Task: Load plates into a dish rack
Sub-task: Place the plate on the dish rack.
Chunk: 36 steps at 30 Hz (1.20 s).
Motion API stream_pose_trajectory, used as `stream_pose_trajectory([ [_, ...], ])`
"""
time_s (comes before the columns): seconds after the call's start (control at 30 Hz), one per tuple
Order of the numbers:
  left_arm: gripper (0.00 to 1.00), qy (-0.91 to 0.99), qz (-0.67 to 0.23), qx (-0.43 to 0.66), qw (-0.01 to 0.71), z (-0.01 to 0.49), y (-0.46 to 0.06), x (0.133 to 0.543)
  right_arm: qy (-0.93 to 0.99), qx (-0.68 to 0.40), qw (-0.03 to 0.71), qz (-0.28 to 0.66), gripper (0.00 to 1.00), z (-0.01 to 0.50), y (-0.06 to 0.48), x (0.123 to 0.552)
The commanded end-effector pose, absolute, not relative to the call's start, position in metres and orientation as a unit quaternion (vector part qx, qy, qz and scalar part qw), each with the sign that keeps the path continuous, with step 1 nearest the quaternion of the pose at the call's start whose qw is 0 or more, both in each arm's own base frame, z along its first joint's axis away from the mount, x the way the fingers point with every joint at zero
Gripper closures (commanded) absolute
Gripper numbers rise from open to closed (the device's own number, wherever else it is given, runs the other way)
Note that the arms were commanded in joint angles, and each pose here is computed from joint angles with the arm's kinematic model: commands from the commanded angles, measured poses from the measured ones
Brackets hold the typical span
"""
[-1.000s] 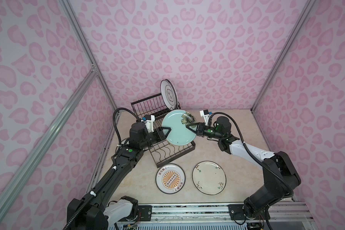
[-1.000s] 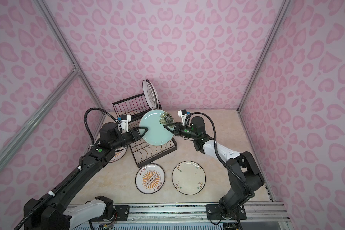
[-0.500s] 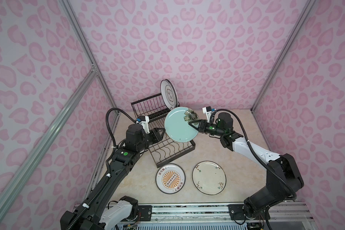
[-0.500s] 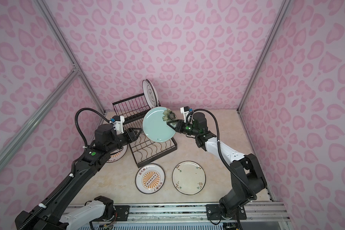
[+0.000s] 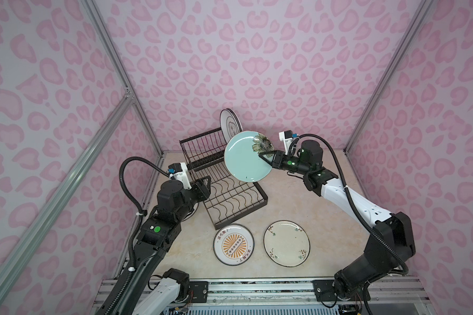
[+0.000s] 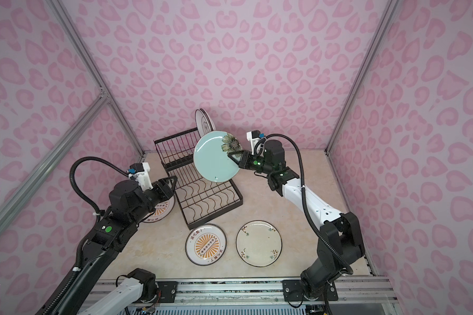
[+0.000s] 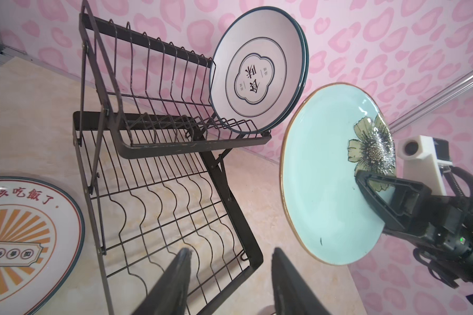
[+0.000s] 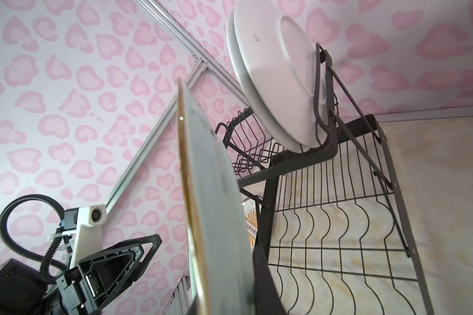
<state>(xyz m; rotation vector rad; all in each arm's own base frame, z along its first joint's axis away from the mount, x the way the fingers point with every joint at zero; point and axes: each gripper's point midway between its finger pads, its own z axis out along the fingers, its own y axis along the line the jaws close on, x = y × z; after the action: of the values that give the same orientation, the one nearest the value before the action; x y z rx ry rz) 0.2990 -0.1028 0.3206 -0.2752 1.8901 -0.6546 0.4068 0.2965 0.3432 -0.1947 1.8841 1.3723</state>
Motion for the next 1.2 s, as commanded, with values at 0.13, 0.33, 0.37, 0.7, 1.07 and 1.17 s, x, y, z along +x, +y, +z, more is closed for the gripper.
stream_pose_trajectory([
  [0.13,0.49,0.796,-0.269,-0.100,0.533,0.321,-0.103,0.294,0.689,-0.100,0.460,0.552,1.00,0.404,0.297,0.418],
  [0.33,0.49,0.794,-0.289,-0.088,0.528,0.324,-0.109,0.290,0.667,-0.106,0.501,0.541,1.00,0.447,0.294,0.424],
  [0.37,0.49,0.794,-0.289,-0.088,0.527,0.323,-0.109,0.289,0.665,-0.108,0.509,0.536,1.00,0.453,0.294,0.423],
  [0.7,0.49,0.790,-0.294,-0.084,0.532,0.326,-0.108,0.280,0.658,-0.114,0.557,0.494,1.00,0.488,0.302,0.423],
  [1.07,0.49,0.796,-0.281,-0.106,0.525,0.319,-0.099,0.274,0.654,-0.112,0.596,0.452,1.00,0.504,0.331,0.433],
  [1.17,0.49,0.796,-0.282,-0.110,0.525,0.317,-0.098,0.272,0.664,-0.115,0.604,0.426,1.00,0.500,0.340,0.442],
])
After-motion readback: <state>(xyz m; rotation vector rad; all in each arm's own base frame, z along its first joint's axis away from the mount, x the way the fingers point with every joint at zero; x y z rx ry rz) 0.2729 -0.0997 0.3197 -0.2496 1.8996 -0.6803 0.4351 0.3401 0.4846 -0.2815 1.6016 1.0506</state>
